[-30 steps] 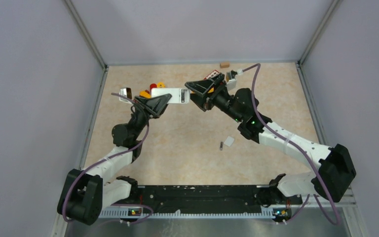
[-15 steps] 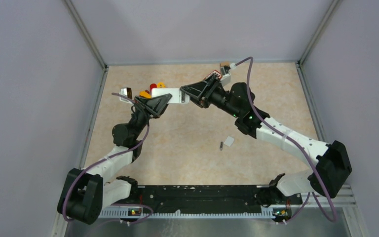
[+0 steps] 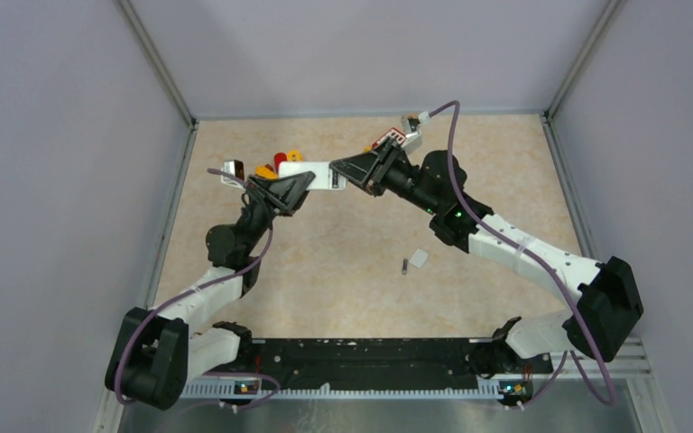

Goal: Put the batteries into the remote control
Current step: Load the battery into the remote control.

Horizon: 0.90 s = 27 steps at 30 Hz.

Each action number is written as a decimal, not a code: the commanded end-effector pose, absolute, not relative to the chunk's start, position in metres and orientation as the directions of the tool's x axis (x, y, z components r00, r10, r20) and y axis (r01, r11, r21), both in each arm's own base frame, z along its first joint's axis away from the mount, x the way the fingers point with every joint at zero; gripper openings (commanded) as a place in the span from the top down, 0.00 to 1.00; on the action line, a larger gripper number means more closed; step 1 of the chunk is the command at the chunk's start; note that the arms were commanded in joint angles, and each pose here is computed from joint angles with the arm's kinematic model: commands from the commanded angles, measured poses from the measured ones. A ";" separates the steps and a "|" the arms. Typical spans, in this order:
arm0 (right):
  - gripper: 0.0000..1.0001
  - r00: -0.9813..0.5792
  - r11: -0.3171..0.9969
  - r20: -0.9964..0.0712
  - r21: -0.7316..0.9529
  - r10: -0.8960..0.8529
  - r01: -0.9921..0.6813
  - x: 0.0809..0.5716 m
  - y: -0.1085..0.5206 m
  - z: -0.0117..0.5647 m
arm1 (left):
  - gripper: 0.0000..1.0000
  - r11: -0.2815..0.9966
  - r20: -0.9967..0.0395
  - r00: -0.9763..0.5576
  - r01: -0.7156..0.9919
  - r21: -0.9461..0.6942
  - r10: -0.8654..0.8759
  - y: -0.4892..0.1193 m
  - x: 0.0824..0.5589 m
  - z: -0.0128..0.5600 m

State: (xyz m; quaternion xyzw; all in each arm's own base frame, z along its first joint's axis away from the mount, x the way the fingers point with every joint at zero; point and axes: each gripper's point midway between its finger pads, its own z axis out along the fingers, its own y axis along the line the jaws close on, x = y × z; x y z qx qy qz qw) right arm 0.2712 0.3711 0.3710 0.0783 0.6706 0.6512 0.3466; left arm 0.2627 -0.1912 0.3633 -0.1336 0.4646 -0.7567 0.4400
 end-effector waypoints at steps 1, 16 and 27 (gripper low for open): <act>0.80 -0.728 0.228 -0.490 0.871 0.479 -0.436 0.266 0.374 0.352 | 1.00 -0.274 -0.172 -0.616 0.560 -0.782 -0.769 -0.187 0.250 0.390; 0.28 -0.711 0.202 -0.455 0.887 0.536 -0.415 0.277 0.356 0.356 | 1.00 -0.213 -0.205 -0.617 0.535 -0.817 -0.760 -0.193 0.252 0.380; 0.25 -0.722 0.051 -0.388 0.896 0.573 -0.441 0.272 0.344 0.375 | 1.00 -0.174 -0.231 -0.610 0.531 -0.829 -0.758 -0.197 0.260 0.371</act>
